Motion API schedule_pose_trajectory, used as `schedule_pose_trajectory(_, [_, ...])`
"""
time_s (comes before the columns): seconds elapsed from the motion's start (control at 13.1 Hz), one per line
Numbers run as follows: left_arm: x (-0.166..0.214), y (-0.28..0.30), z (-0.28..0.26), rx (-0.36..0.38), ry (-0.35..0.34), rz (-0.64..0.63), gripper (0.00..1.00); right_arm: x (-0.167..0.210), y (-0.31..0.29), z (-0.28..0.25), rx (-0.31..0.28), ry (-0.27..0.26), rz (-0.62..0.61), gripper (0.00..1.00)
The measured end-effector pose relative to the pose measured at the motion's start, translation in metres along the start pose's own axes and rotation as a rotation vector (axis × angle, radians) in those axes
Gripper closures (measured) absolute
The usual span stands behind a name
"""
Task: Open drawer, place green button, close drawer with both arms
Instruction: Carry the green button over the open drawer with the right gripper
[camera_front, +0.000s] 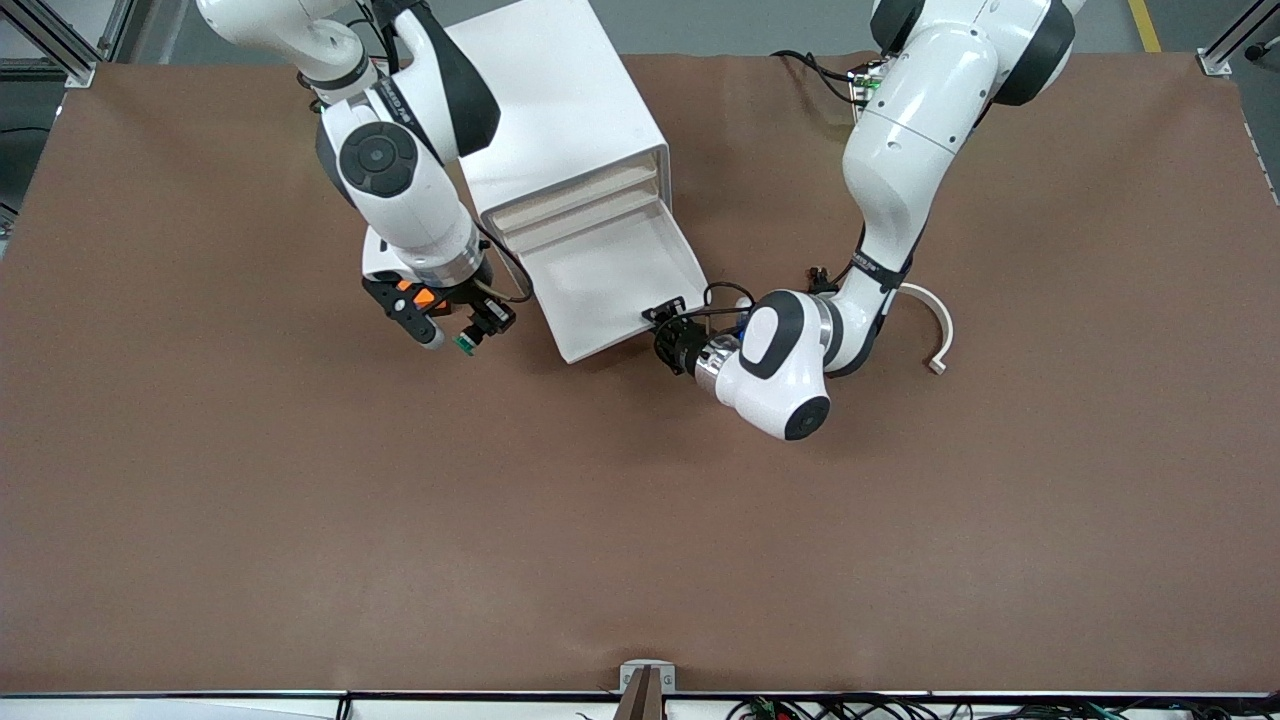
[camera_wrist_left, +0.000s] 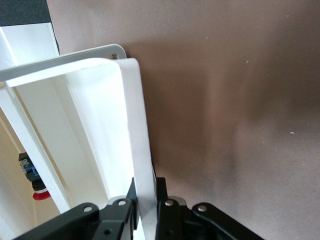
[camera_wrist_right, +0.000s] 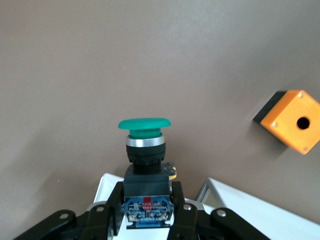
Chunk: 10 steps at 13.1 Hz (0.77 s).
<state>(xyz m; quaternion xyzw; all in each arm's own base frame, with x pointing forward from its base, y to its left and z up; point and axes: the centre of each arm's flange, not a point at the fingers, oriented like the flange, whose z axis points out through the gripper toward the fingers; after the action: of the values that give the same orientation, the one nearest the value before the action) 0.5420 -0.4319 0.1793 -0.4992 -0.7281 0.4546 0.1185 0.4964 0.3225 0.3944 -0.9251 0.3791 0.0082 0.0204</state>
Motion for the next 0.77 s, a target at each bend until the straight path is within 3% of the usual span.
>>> schedule_pose_trajectory(0.08, [0.0, 0.001, -0.001, -0.004, -0.002, 0.007, 0.82, -0.008, -0.004, 0.005, 0.0, 0.006, 0.009, 0.59])
schedule_pose_trajectory(0.23, [-0.002, 0.008, -0.006, -0.053, -0.025, 0.04, 0.67, -0.031, -0.013, 0.021, 0.001, 0.024, 0.028, 0.59])
schedule_pose_trajectory(0.61, [-0.01, 0.016, -0.056, -0.134, -0.08, 0.088, 0.09, -0.094, -0.033, 0.059, -0.021, 0.03, 0.066, 0.59])
schedule_pose_trajectory(0.69, [-0.01, 0.016, -0.075, -0.155, -0.087, 0.098, 0.01, -0.101, -0.037, 0.062, -0.023, 0.031, 0.072, 0.59])
schedule_pose_trajectory(0.77, [-0.009, 0.016, -0.094, -0.179, -0.081, 0.11, 0.0, -0.108, -0.04, 0.066, -0.024, 0.031, 0.081, 0.59])
